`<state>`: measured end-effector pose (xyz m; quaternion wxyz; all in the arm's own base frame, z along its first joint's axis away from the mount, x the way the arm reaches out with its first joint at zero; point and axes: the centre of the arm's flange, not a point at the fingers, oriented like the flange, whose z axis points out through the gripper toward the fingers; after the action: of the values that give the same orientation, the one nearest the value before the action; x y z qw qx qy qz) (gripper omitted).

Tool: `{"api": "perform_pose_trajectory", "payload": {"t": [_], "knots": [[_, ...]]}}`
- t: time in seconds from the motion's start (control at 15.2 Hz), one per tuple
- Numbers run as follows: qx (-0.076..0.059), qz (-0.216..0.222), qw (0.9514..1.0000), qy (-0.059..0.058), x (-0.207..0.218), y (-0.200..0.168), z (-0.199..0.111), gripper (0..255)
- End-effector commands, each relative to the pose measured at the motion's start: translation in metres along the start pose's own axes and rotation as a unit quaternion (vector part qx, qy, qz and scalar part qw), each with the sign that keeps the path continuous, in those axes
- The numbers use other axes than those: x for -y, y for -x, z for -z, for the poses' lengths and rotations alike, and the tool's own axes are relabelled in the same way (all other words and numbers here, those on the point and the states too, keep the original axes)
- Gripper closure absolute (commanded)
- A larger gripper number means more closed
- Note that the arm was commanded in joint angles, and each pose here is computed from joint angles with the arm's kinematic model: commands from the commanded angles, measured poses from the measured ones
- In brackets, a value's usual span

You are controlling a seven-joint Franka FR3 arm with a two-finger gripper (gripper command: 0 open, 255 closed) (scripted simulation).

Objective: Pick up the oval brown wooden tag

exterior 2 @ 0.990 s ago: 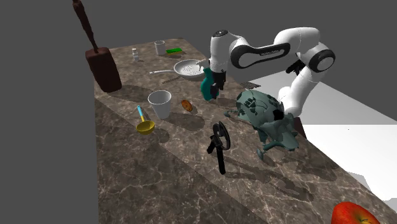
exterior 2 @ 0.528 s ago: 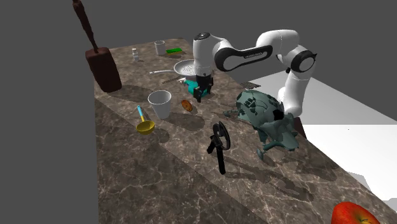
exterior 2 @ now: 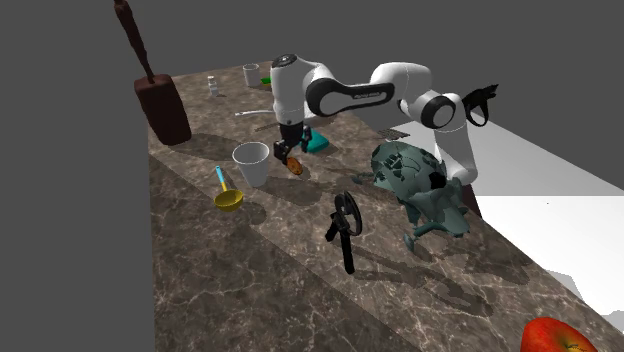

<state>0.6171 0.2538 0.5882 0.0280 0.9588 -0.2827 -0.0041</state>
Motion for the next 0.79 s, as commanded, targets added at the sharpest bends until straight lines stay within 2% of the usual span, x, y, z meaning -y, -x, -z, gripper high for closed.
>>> {"api": "perform_pose_trajectory", "payload": {"t": [0.0, 0.33, 0.46, 0.53, 0.73], "knots": [[-0.001, -0.004, 1.0, 0.0, 0.004, -0.002, -0.007, 0], [-0.001, -0.004, 1.0, 0.0, 0.005, -0.001, -0.037, 0], [-0.001, -0.004, 1.0, 0.0, 0.005, -0.001, -0.037, 0], [-0.001, -0.004, 1.0, 0.0, 0.006, -0.001, -0.037, 255], [-0.001, -0.004, 1.0, 0.0, 0.005, -0.001, -0.036, 255]]}}
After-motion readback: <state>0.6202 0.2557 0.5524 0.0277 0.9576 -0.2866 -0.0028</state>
